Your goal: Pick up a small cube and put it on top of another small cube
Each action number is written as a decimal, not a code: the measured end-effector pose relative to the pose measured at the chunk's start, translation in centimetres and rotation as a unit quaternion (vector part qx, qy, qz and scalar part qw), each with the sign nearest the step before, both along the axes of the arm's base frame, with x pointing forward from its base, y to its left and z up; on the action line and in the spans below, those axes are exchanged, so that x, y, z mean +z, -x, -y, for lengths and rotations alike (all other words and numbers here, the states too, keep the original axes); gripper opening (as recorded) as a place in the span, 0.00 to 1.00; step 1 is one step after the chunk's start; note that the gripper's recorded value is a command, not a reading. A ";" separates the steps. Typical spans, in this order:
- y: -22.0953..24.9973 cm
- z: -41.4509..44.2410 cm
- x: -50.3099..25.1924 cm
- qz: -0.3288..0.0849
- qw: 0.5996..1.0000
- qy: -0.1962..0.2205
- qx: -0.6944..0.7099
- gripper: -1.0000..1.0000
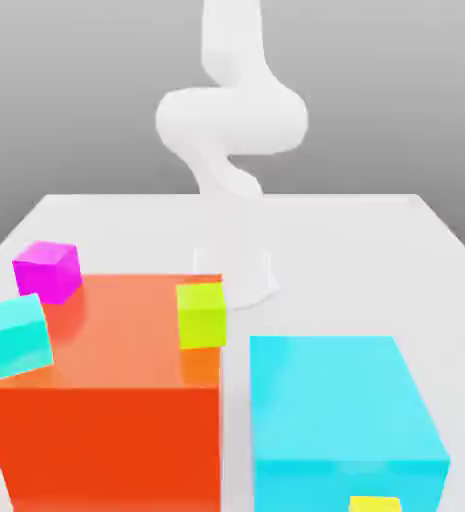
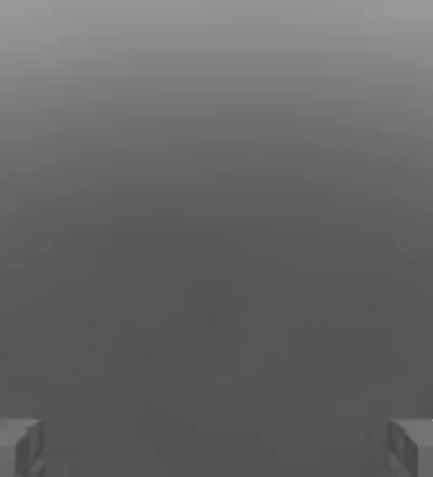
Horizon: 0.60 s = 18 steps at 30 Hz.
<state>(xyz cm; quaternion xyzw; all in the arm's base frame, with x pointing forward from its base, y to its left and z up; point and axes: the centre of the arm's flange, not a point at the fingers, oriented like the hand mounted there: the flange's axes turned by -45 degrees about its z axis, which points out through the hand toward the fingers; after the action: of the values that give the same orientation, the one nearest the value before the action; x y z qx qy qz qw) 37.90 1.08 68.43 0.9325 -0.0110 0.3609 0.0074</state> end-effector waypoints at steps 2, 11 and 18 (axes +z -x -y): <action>-2.6 -0.9 -2.4 -0.026 1.000 0.006 -0.005 0.50; -11.6 -4.6 -14.9 -0.132 0.991 0.022 -0.018 0.50; -15.7 -7.7 -26.2 -0.212 0.977 0.023 -0.017 0.50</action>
<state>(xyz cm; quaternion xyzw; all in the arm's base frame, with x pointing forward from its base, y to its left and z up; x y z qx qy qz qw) 53.63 8.82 42.20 0.9871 -0.0166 0.1552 0.0367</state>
